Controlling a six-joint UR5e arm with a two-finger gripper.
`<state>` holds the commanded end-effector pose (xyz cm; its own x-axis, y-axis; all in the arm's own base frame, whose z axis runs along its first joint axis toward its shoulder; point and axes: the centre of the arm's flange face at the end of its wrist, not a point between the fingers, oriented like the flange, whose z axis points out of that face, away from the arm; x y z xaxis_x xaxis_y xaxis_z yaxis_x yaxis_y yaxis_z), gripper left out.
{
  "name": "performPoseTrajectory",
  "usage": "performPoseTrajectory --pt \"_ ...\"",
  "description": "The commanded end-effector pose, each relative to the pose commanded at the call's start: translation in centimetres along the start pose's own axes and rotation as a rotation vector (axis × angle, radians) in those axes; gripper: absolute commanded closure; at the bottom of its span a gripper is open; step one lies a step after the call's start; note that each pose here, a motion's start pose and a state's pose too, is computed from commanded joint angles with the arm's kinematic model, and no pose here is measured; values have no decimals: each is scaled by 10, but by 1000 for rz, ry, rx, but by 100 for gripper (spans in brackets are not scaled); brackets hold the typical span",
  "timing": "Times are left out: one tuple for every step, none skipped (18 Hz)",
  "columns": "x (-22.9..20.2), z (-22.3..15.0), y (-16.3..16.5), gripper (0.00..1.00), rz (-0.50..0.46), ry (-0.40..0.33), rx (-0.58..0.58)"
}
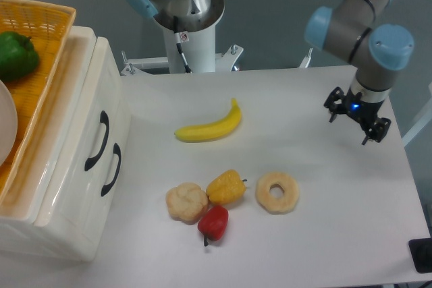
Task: Slide open the top white drawer
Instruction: 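Move the gripper from its start pose toward the white cabinet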
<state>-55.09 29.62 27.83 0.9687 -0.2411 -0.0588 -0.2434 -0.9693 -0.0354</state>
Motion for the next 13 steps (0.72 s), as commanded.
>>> performPoseTrajectory --pt "2 -1 -6 0 -11 5 0" --pt "4 -3 -8 0 -26 4 1" --pt "8 -10 -13 0 -42 5 -1" --pt "11 -13 -18 0 -50 16 -1" --pt "14 -13 -26 0 -52 24 0" --pt "17 -15 -35 0 -58 24 1" --pt "18 -17 -45 0 -74 18 2" --pt "21 -19 -56 0 -96 14 3" --pt "25 -19 -68 0 -117 15 4" --pt "29 -17 -80 0 -130 19 4" --pt "34 -16 -91 0 -136 20 5" --pt "38 -17 -101 0 -146 19 6" --pt "43 -19 -111 0 -163 17 7"
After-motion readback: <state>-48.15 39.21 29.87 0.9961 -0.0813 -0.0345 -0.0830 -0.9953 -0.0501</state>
